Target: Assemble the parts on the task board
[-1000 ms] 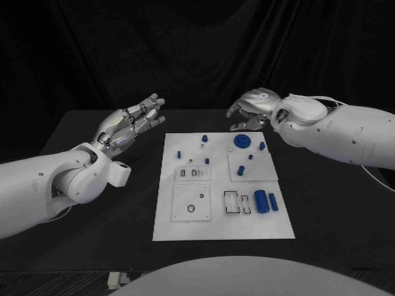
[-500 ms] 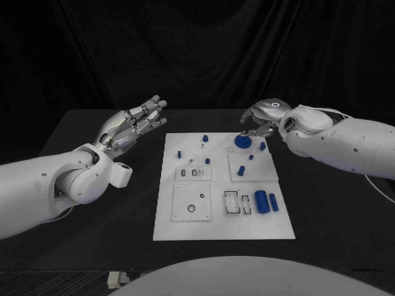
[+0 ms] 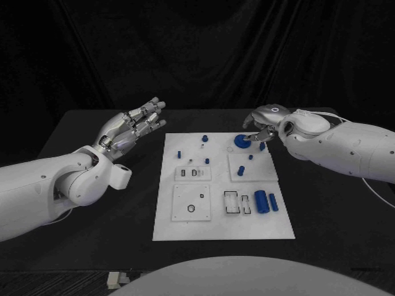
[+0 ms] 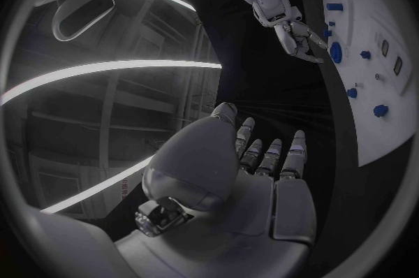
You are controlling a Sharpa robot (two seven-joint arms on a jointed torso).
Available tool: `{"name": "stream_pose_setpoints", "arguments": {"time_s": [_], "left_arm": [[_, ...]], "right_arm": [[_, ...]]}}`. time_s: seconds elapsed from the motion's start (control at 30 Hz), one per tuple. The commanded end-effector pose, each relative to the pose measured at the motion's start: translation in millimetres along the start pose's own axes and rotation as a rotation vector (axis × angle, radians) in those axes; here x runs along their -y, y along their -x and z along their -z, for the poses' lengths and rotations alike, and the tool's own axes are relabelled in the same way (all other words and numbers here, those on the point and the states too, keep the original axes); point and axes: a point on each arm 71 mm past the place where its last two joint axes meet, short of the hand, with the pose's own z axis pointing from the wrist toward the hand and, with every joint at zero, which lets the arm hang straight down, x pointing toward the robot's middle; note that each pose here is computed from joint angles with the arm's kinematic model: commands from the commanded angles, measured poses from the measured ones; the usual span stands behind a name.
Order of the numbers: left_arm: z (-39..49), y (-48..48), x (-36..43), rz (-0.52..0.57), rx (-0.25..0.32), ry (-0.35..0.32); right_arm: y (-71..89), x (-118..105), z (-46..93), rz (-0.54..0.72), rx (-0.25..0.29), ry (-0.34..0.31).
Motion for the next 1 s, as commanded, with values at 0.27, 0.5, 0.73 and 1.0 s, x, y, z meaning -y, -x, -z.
{"name": "stream_pose_setpoints", "arguments": {"time_s": [0.27,0.5,0.73,1.0], "left_arm": [[0.5,-1.2,0.7,0.007,-0.004,-0.029],[1.2,-0.1,-0.1,0.001,0.005,-0.032],[2.1,0.4,-1.3,0.002,0.005,-0.028],[2.9,0.0,-3.1,0.007,0.002,-0.022]], "right_arm": [[-11.7,-0.5,-0.5,0.011,-0.084,-0.028],[-14.1,-2.9,-2.3,0.011,-0.094,-0.024],[-14.9,-5.0,-3.7,0.01,-0.096,-0.019],[-16.1,-8.0,-5.8,0.011,-0.103,-0.011]]}}
